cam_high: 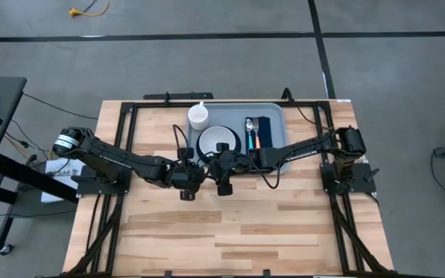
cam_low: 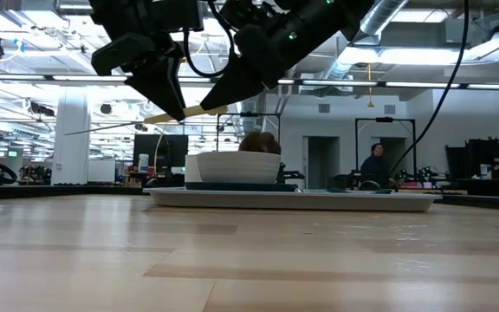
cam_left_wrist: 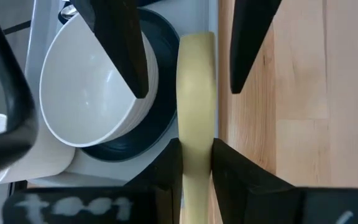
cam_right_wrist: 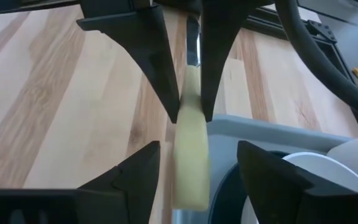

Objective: Set up tray
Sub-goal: Put the yellow table knife to the right of the orange fork on the gray table tray

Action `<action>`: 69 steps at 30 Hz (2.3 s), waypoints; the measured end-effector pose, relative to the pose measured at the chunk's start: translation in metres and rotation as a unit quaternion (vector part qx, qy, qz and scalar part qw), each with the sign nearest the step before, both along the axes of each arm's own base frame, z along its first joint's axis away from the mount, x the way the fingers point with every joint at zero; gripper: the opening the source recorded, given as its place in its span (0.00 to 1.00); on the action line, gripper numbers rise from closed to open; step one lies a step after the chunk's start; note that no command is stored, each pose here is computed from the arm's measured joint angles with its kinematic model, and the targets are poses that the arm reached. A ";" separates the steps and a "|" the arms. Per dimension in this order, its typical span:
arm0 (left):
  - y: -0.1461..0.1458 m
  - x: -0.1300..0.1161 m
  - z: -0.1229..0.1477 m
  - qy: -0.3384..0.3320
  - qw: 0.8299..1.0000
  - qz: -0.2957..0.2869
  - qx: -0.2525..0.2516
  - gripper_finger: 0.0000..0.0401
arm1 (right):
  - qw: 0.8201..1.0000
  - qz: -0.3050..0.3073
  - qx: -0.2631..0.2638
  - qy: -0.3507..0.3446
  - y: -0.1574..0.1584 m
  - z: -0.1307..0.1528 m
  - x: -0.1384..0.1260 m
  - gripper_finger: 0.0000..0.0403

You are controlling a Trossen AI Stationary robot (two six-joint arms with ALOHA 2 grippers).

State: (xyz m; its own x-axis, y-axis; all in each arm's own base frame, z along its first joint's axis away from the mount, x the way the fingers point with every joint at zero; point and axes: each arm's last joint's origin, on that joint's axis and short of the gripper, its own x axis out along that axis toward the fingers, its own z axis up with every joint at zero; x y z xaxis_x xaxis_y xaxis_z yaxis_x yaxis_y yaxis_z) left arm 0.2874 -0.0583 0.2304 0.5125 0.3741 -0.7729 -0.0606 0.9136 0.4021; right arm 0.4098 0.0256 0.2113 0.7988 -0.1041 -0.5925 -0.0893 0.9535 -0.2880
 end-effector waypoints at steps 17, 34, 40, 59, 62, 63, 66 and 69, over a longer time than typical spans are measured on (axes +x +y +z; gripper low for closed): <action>0.000 0.002 0.001 -0.012 1.000 0.002 0.000 0.12 | 1.000 -0.003 0.000 0.004 -0.002 -0.001 0.000 0.37; 0.000 0.002 0.001 -0.013 1.000 0.007 0.007 0.12 | 1.000 -0.011 0.008 0.017 -0.009 -0.003 -0.002 0.22; 0.000 0.001 0.001 -0.012 1.000 0.007 0.004 0.12 | 1.000 -0.009 0.007 0.014 -0.008 -0.004 -0.001 0.21; -0.001 0.001 0.001 -0.009 1.000 0.000 -0.013 0.22 | 1.000 -0.009 0.007 0.023 -0.009 -0.005 -0.002 0.16; -0.001 0.001 0.000 -0.004 1.000 -0.004 -0.019 0.22 | 0.999 -0.009 0.008 0.030 -0.009 -0.005 -0.003 0.16; -0.002 0.000 0.000 -0.001 1.000 -0.004 -0.019 0.22 | 0.999 -0.010 0.008 0.033 -0.009 -0.006 -0.003 0.16; -0.001 -0.002 -0.001 0.010 1.000 -0.001 -0.018 0.22 | 0.999 -0.014 0.005 0.040 -0.010 -0.007 -0.004 0.16; -0.002 -0.005 0.004 0.029 0.999 0.007 -0.026 0.22 | 0.999 -0.024 0.001 0.045 -0.012 -0.008 -0.005 0.16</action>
State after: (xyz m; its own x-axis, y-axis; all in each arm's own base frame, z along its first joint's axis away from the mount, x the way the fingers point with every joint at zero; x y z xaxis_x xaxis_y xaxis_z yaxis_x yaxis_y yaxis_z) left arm 0.2828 -0.0604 0.2342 0.4608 0.3385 -0.8204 -0.0508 0.9329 0.3565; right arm 0.4049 0.0134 0.2037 0.7369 -0.1399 -0.6614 -0.0680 0.9580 -0.2784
